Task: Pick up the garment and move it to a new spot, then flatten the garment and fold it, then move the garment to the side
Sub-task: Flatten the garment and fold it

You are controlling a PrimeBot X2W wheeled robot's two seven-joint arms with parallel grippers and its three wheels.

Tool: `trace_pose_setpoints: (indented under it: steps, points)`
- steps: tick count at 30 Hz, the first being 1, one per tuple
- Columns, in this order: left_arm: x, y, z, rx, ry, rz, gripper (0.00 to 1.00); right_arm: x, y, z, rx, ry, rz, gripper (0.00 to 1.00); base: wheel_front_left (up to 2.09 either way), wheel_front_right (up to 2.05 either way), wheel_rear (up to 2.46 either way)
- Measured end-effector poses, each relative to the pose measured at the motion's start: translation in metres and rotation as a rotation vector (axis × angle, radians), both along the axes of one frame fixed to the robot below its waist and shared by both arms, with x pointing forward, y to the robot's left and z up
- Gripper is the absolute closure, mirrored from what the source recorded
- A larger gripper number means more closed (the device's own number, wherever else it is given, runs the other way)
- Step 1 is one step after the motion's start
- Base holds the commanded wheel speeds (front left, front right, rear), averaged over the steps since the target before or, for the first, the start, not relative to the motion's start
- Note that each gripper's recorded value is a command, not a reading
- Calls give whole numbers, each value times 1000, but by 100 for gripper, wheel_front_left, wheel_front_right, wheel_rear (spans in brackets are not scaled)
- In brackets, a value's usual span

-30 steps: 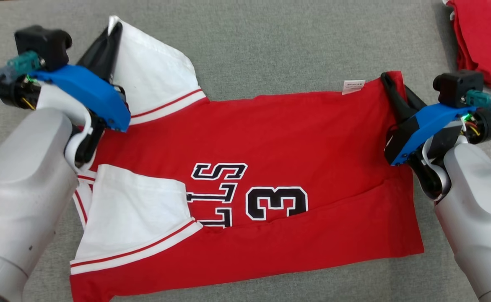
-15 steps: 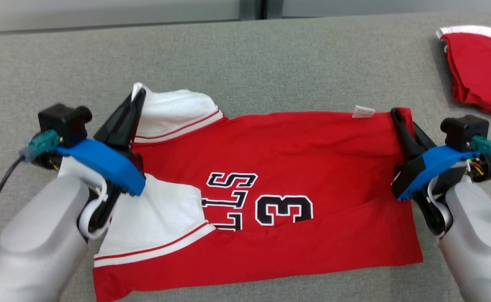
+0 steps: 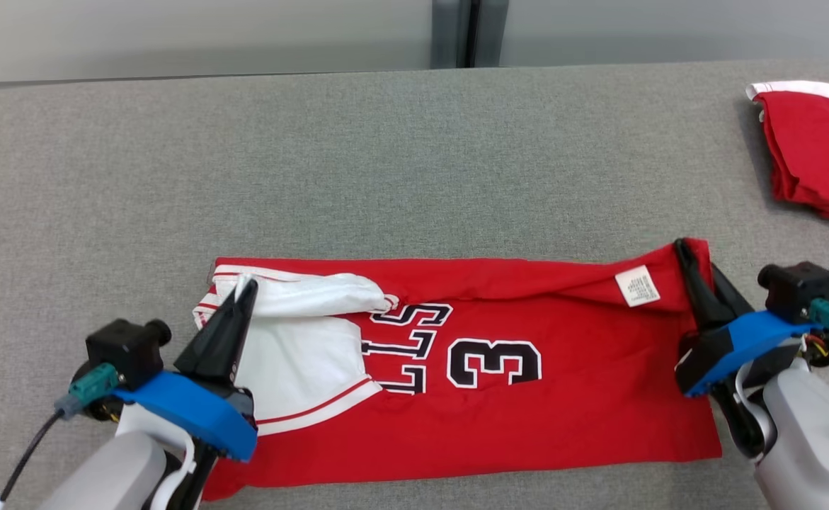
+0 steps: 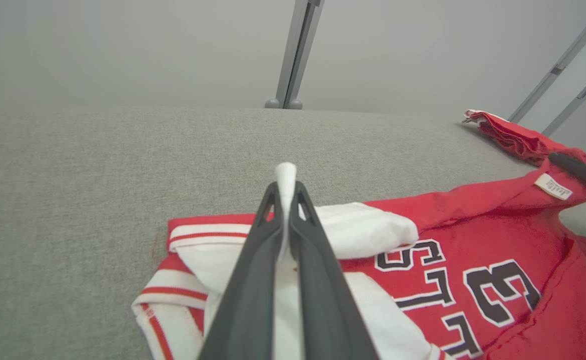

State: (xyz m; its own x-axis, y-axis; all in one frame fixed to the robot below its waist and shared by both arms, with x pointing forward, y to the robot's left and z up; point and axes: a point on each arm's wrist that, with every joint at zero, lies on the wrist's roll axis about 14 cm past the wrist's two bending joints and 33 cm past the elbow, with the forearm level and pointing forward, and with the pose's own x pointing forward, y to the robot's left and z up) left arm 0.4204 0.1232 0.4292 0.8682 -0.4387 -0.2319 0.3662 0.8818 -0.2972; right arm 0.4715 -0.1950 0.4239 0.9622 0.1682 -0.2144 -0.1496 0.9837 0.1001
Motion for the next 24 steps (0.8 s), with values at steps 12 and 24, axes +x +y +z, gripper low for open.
trace_pose_setpoints:
  steps: [12,24]
  points:
    - [-27,8,-11,-4,45,55,100,-32,-4,-3,25,-6,-21,100,0,0,0]
    - [-33,18,6,-20,-21,162,0,-47,-10,28,66,-107,-67,0,0,0,0]
